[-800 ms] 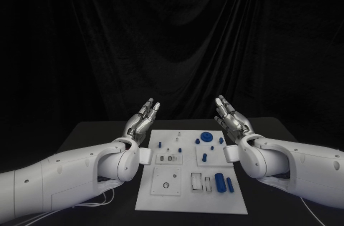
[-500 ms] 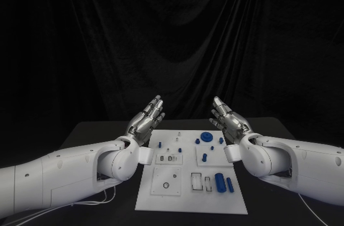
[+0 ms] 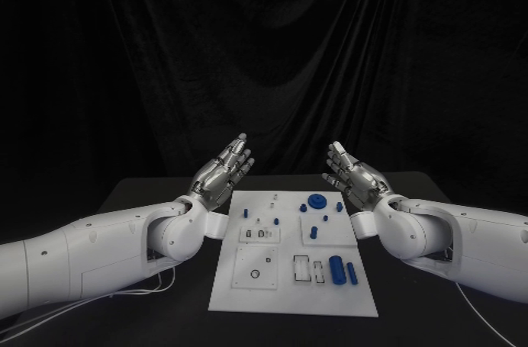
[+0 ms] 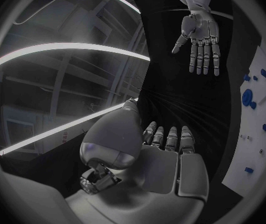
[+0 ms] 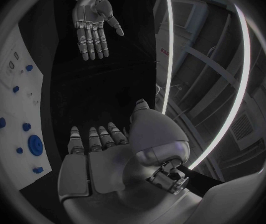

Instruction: Assemble the parts on the task board

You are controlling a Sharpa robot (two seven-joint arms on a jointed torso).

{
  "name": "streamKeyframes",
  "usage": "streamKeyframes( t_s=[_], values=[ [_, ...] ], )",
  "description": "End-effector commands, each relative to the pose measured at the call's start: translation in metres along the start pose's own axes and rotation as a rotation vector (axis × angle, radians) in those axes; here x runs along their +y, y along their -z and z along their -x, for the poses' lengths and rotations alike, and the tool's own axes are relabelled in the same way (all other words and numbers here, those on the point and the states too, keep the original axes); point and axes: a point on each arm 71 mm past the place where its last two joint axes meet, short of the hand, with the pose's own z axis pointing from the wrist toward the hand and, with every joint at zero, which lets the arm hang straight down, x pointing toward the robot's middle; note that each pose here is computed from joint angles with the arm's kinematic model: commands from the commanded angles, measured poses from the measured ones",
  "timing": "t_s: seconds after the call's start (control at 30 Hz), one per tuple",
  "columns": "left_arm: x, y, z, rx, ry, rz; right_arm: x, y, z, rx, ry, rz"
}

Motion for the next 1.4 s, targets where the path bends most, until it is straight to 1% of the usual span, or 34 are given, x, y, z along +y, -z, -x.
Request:
streamKeyframes(
  t_s=[0.03,0.2,0.33,0.43,0.53,0.6,0.73,0.83,0.9,0.97,1.03,1.07,1.2,1.27,1.3,1.4],
  values=[
    [-0.0053,0.0005,-0.0025,0.051,0.024,-0.085,0.0,0.0,0.0,0.047,0.021,-0.002],
    [-0.006,0.0016,0.0018,0.022,0.0,-0.089,0.001,0.001,0.005,0.076,0.119,0.008],
    [-0.008,0.0031,0.0062,0.002,-0.045,-0.099,0.003,0.002,0.01,0.082,0.205,0.025],
    [-0.0105,0.005,0.0095,0.004,-0.098,-0.113,0.006,0.003,0.014,0.089,0.267,0.035],
    [-0.014,0.0082,0.014,0.01,-0.153,-0.13,0.009,0.004,0.017,0.111,0.345,0.049],
    [-0.0173,0.0117,0.0183,0.013,-0.187,-0.142,0.013,0.004,0.019,0.138,0.418,0.06],
    [-0.0224,0.0173,0.0245,0.019,-0.244,-0.161,0.023,0.002,0.02,0.175,0.52,0.079],
    [-0.0261,0.0212,0.0278,0.031,-0.293,-0.179,0.033,-0.001,0.02,0.207,0.598,0.09],
    [-0.0292,0.025,0.0298,0.042,-0.336,-0.193,0.042,-0.003,0.019,0.238,0.673,0.097],
    [-0.0316,0.0283,0.0311,0.048,-0.368,-0.203,0.05,-0.005,0.019,0.255,0.748,0.1],
    [-0.0341,0.0326,0.0323,0.053,-0.396,-0.209,0.06,-0.008,0.019,0.272,0.853,0.095],
    [-0.0349,0.0342,0.0326,0.054,-0.401,-0.209,0.063,-0.009,0.019,0.276,0.887,0.092],
    [-0.041,0.0466,0.0316,0.05,-0.42,-0.213,0.081,-0.012,0.018,0.293,1.108,0.072],
    [-0.0439,0.0516,0.0308,0.043,-0.426,-0.216,0.087,-0.014,0.017,0.295,1.196,0.067],
    [-0.046,0.0549,0.0305,0.039,-0.43,-0.218,0.092,-0.015,0.017,0.296,1.265,0.062],
    [-0.05,0.0609,0.0305,0.032,-0.435,-0.219,0.101,-0.019,0.016,0.294,1.426,0.056]
  ],
)
